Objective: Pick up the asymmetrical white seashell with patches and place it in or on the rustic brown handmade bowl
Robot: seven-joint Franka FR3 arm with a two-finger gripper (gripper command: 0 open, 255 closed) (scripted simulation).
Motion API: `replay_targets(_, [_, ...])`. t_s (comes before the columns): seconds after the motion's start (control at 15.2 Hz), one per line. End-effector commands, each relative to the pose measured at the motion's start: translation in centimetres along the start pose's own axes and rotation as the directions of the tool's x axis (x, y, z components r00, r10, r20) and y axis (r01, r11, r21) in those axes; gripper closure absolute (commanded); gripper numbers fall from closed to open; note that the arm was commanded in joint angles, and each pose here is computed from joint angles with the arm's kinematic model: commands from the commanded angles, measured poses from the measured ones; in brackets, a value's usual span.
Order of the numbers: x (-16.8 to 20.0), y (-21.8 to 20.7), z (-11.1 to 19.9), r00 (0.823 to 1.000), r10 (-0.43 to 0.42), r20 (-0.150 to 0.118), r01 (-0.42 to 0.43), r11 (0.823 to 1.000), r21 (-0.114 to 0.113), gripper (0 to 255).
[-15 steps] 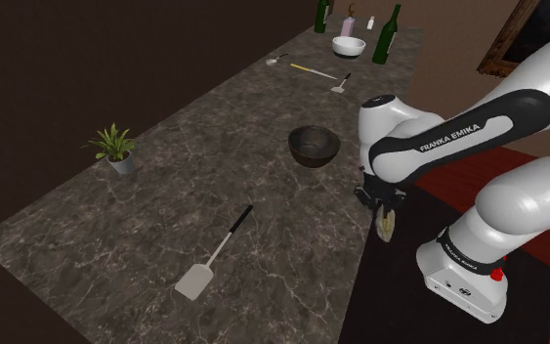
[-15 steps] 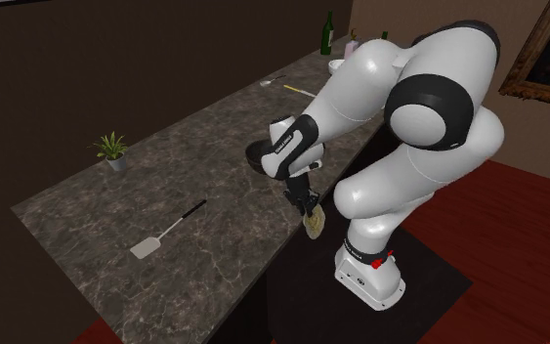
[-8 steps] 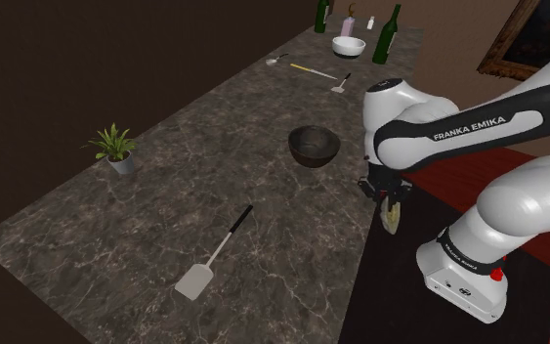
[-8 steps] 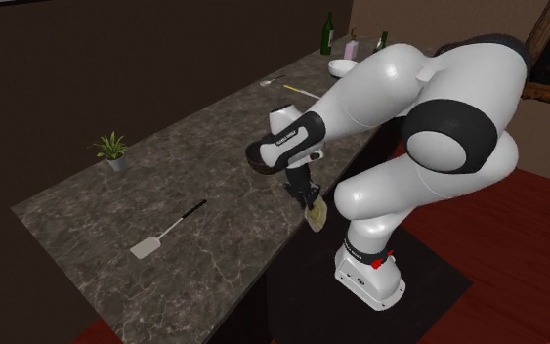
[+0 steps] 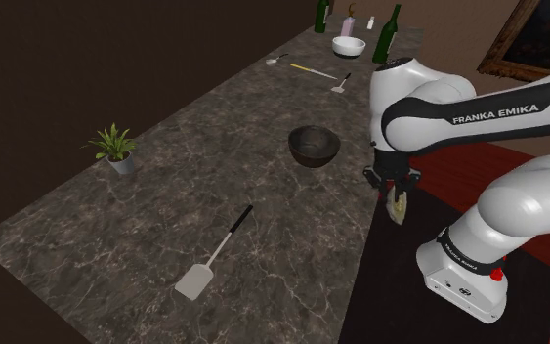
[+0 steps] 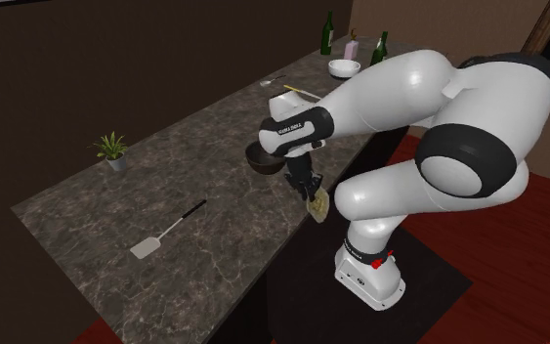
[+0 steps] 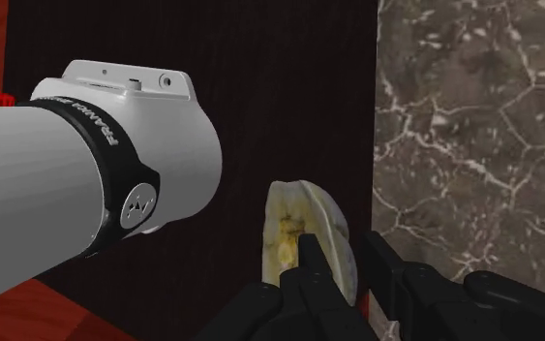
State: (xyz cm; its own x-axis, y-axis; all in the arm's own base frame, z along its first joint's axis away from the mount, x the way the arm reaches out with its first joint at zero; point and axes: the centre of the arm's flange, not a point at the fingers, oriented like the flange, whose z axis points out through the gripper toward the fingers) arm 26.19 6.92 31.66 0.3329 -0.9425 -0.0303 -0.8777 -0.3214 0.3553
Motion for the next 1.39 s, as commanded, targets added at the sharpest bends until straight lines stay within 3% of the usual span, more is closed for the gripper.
replay_targets(0.0, [0.0, 0.4, -1.0, 1.0, 0.0, 0.0, 0.0, 1.0, -0.001, 255])
replay_targets(1.32, [-0.4, 4.1, -10.9, 1.0, 0.0, 0.0, 0.0, 1.0, -0.001, 255])
